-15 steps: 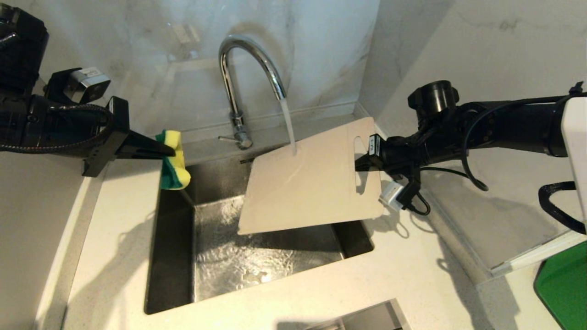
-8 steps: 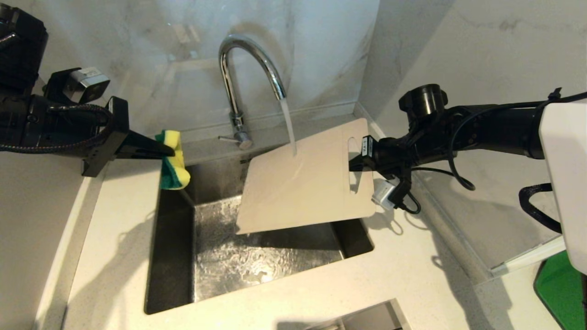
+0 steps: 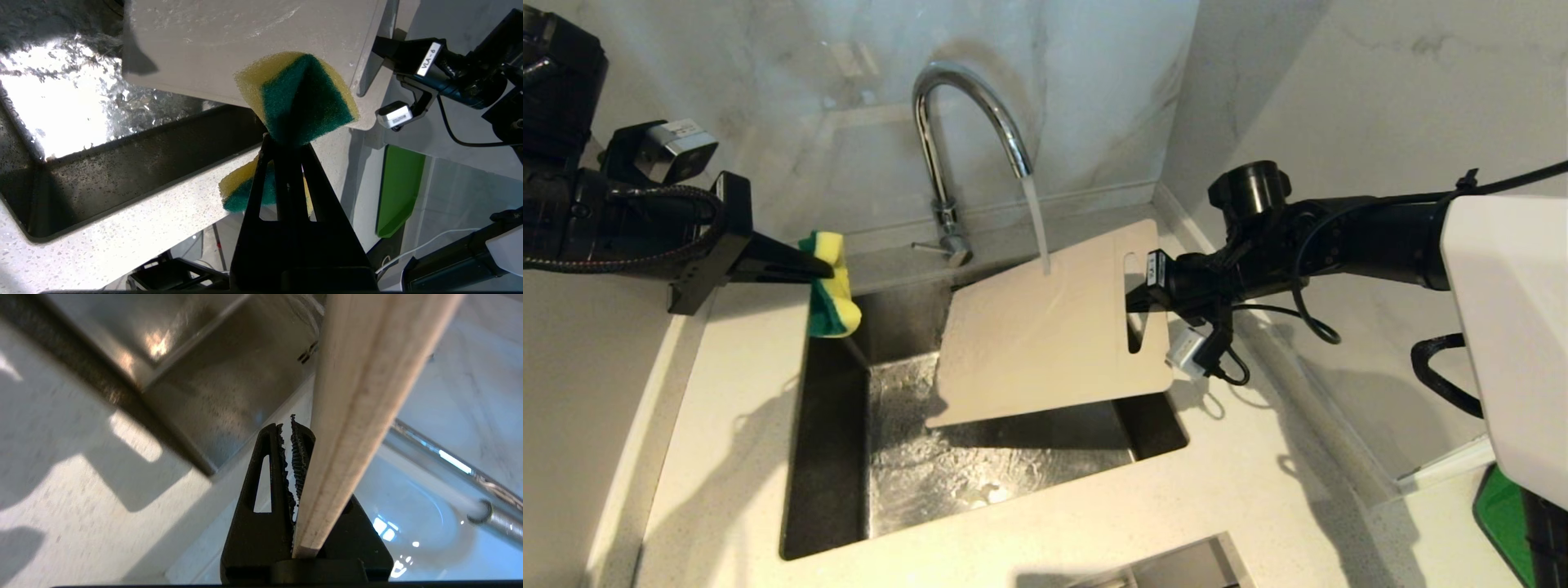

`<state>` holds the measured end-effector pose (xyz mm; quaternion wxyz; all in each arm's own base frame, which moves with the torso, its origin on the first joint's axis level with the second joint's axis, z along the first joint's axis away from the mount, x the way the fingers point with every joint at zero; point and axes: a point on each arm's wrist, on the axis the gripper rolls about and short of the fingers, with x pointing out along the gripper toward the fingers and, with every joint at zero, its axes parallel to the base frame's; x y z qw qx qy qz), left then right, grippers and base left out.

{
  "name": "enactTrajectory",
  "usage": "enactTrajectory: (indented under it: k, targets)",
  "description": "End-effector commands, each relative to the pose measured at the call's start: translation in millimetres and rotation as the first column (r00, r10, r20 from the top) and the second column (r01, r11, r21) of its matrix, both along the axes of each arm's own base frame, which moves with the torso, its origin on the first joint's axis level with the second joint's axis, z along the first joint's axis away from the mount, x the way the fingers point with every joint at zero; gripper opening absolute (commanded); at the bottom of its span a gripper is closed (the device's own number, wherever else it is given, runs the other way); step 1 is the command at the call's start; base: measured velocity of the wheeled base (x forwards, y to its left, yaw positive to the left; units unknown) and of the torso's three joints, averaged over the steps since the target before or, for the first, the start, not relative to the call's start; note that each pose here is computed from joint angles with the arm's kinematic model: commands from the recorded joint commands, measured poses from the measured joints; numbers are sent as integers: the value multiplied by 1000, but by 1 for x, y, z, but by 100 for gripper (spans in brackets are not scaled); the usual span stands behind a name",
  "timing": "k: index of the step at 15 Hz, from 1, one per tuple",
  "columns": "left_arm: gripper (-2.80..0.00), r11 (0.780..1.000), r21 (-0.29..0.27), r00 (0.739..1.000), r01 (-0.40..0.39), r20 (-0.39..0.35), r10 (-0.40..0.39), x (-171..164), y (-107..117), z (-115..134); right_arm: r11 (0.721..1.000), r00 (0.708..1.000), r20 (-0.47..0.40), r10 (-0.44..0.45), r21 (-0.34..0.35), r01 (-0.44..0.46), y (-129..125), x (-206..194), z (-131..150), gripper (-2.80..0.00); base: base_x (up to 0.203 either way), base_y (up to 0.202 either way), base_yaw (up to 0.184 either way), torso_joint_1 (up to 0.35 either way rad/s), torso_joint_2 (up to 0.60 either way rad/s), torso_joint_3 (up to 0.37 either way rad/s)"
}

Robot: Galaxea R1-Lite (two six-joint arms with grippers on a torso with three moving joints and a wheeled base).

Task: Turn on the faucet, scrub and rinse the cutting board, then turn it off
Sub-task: Scrub the cutting board underwater

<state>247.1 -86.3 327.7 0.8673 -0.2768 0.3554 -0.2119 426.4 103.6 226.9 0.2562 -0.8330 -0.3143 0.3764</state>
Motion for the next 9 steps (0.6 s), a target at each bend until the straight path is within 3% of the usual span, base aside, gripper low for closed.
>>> enactTrajectory:
  k: [1,9]
  targets:
    - [-280,1000,-2,1000,1,-5,-1,0,0,0,1000,1000,-6,20,-4,-20,7,1,-5,-280,0,0,0,0,0,0]
    - [-280,1000,-5,1000,1,0,-1,-3,0,2,999,999,2,38,8,-38,19,1,-6,-280,0,0,0,0,0,0]
